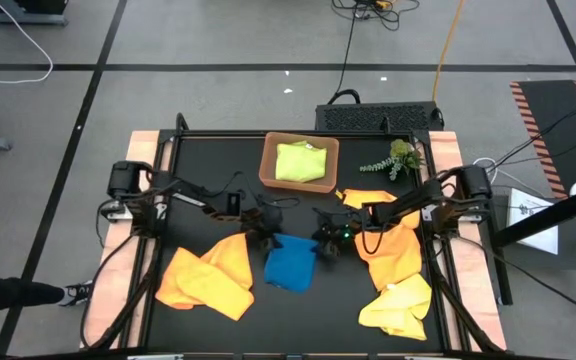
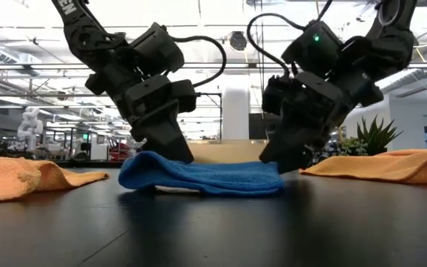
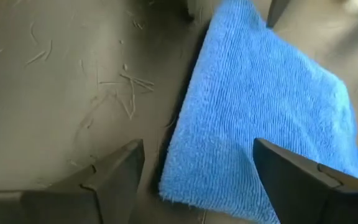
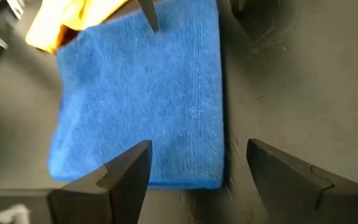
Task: Fold microfiber towels
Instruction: Put the blue microfiber towel into the orange bin
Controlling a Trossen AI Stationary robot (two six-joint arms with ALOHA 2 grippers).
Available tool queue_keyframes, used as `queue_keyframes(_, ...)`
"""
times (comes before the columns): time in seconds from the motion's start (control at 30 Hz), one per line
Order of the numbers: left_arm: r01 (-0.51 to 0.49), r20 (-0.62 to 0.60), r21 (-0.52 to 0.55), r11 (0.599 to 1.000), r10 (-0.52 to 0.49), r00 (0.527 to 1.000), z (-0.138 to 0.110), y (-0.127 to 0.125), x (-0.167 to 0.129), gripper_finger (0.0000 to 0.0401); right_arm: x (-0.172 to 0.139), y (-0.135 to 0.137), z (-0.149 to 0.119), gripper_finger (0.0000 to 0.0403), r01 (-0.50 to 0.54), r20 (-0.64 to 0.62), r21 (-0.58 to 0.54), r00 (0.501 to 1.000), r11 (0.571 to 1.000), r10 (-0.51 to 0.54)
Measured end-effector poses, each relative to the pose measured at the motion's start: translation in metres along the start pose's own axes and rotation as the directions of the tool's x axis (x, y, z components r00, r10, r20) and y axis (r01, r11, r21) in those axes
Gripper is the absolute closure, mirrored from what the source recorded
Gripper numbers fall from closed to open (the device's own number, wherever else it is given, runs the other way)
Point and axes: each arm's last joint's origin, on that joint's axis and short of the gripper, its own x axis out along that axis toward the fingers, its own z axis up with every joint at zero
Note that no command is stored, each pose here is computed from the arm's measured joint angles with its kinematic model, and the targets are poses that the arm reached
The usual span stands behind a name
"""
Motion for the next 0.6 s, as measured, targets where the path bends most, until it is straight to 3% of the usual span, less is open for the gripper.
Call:
queue_keyframes(0.13,-0.014,-0.043,-0.038,0.999,0.013,0.999,-0.0046,0.0021,0.0025,0.0096,0.0081,-0.0032,-0.0028,0.0166,-0.012,0.011,0.025,1.000,1.000,0.011)
queue_keyframes(0.27,-0.015,-0.061,-0.050,0.999,0.012,0.998,-0.0065,0.0023,0.0028,0.0131,0.0080,-0.0036,-0.0034,0.0200,-0.006,0.005,0.033,1.000,0.999,0.005)
queue_keyframes(0.43,-0.019,-0.076,-0.051,0.999,0.015,0.997,-0.0083,0.0027,0.0031,0.0210,0.0077,-0.0039,-0.0043,0.0259,-0.001,-0.006,0.032,1.000,0.999,0.001)
queue_keyframes(0.6,-0.016,-0.082,0.000,1.000,0.016,0.997,-0.0094,0.0032,0.0034,0.0325,0.0076,-0.0038,-0.0054,0.0331,-0.016,-0.021,-0.007,1.000,1.000,0.016)
